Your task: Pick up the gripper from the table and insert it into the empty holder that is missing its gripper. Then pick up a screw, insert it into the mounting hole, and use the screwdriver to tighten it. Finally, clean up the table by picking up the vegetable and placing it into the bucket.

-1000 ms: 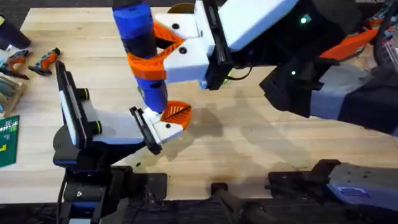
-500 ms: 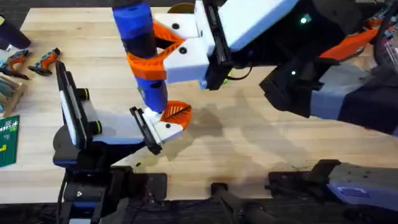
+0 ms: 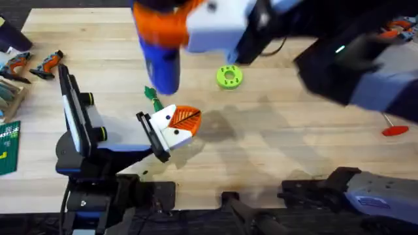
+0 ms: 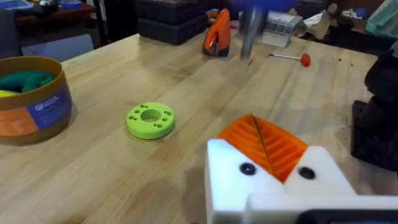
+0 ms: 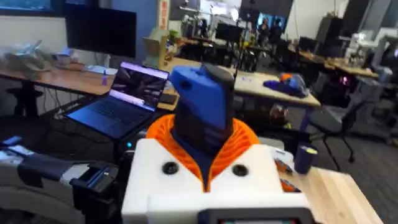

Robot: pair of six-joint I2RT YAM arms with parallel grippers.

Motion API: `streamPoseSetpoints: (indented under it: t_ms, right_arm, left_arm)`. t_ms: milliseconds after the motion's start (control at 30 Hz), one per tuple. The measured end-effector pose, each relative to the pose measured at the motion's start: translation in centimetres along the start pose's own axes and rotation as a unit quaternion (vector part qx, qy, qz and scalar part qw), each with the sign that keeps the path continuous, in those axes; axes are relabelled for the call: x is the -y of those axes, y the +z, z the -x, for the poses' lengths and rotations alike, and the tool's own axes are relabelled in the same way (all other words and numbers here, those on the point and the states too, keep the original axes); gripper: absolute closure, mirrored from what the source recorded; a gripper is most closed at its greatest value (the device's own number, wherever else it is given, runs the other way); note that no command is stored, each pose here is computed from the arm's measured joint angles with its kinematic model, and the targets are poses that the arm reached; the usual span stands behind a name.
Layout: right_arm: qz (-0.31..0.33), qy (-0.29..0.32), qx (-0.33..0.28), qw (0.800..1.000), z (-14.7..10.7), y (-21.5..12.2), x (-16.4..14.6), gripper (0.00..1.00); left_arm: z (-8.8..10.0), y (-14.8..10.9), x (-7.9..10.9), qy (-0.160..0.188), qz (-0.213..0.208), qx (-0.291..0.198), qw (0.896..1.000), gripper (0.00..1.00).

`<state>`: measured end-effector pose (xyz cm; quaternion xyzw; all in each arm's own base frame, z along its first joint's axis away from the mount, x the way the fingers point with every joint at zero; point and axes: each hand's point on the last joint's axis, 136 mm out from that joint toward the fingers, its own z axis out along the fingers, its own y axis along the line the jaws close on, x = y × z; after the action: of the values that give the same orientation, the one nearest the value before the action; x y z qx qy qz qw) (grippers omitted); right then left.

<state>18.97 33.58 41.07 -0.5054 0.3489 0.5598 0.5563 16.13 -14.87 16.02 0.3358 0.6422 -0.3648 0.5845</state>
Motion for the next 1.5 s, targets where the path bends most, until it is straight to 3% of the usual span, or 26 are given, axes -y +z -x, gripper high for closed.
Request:
streamPoseSetpoints:
  t_ms: [133,267,400,567,667,800,933,1300,1400,1433,1500]
  right_arm:
    - [-0.024,0.046,-0.046,0.998,0.8,-0.7,1.9,0.976]
    - [-0.089,0.136,-0.146,0.976,-2.7,-2.9,4.3,0.976]
    - [-0.196,0.152,-0.271,0.930,-6.8,-7.2,6.6,0.976]
    - [-0.290,0.054,-0.398,0.869,-8.3,-13.2,9.5,0.976]
    - [-0.315,0.007,-0.495,0.810,-10.0,-18.0,10.0,0.976]
    - [-0.290,-0.034,-0.617,0.731,-12.4,-24.0,9.7,0.976]
    - [-0.239,-0.049,-0.692,0.680,-15.4,-28.5,10.4,0.976]
    - [-0.102,0.025,-0.773,0.625,-27.8,-35.4,10.5,0.976]
    - [-0.082,0.038,-0.780,0.620,-29.7,-36.0,10.0,0.976]
    - [-0.079,0.041,-0.781,0.619,-30.0,-36.1,9.9,0.956]
    - [-0.076,0.039,-0.782,0.617,-30.0,-36.2,9.9,0.728]
  left_arm:
    - [0.0,0.0,0.0,0.000,0.000,0.000,1.000,0.993]
    - [0.0,0.0,0.0,0.000,0.000,0.000,1.000,0.993]
    - [0.0,0.0,0.0,0.000,0.000,0.000,1.000,0.993]
    - [0.0,0.0,0.0,0.000,0.000,0.000,1.000,0.993]
    - [0.0,0.0,0.0,0.000,0.000,0.000,1.000,0.993]
    - [0.0,0.0,0.0,0.000,0.000,0.000,1.000,0.993]
    - [0.0,0.0,0.0,0.000,0.000,0.000,1.000,0.993]
    - [0.0,0.0,0.0,0.000,0.000,0.000,1.000,0.993]
    - [0.0,0.0,0.0,0.000,0.000,0.000,1.000,0.993]
    - [0.0,0.0,0.0,0.000,0.000,0.000,1.000,0.993]
    - [0.0,0.0,0.0,0.000,0.000,0.000,1.000,0.993]
